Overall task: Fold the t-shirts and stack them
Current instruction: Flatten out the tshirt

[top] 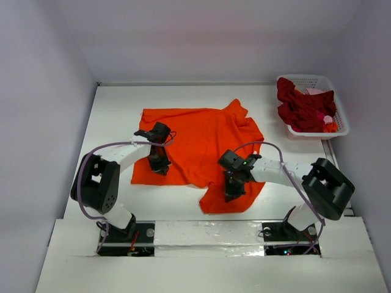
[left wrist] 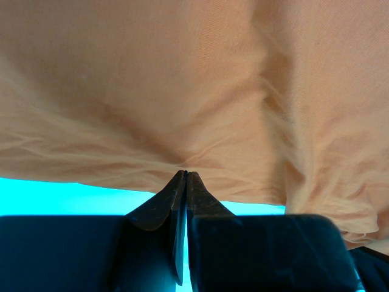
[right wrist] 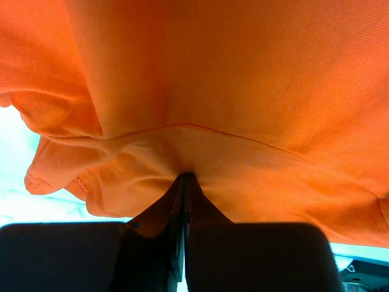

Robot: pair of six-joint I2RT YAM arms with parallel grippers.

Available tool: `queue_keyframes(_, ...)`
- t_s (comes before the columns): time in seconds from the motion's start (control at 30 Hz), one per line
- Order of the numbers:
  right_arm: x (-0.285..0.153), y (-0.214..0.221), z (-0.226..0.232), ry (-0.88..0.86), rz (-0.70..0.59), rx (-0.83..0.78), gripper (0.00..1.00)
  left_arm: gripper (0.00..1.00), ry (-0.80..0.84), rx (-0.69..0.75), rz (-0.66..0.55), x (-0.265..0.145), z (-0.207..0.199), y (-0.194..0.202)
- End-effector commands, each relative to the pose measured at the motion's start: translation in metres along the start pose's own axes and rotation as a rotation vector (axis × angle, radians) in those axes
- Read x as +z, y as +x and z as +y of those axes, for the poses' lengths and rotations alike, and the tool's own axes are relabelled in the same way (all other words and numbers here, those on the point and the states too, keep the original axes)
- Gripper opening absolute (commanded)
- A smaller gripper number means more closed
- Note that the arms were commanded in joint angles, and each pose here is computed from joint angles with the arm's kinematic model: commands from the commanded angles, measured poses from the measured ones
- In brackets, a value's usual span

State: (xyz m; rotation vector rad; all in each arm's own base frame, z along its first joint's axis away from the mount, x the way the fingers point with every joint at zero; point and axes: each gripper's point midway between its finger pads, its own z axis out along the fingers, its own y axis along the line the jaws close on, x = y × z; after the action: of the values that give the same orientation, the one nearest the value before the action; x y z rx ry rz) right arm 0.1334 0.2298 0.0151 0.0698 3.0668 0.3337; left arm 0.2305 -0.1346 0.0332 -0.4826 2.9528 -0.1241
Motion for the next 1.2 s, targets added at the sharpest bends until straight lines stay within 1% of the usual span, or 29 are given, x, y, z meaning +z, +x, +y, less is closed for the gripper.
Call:
queue_keyframes(0.0, 0.010, 0.017, -0.019, 0.038, 0.031, 0.011, 0.00, 0.00, 0.018, 0.012, -0.017, -0.014, -0.004, -0.003)
queue_keyframes(0.33, -0.004, 0.027, -0.031, 0.041, 0.027, 0.027, 0.00, 0.00, 0.010, 0.014, 0.001, -0.006, 0.002, 0.004)
queue_keyframes(0.6, -0.006, 0.045, -0.037, 0.009, 0.067, 0.067, 0.00, 0.00, 0.008, 0.009, 0.012, -0.004, 0.003, 0.008)
queue_keyframes(0.8, -0.017, 0.049, -0.040, -0.002, 0.055, 0.110, 0.00, 0.00, -0.001, 0.009, 0.014, -0.005, 0.006, 0.010)
queue_keyframes(1.17, -0.023, 0.054, -0.045, -0.005, 0.053, 0.139, 0.00, 0.00, 0.006, 0.000, 0.023, -0.005, 0.010, 0.017)
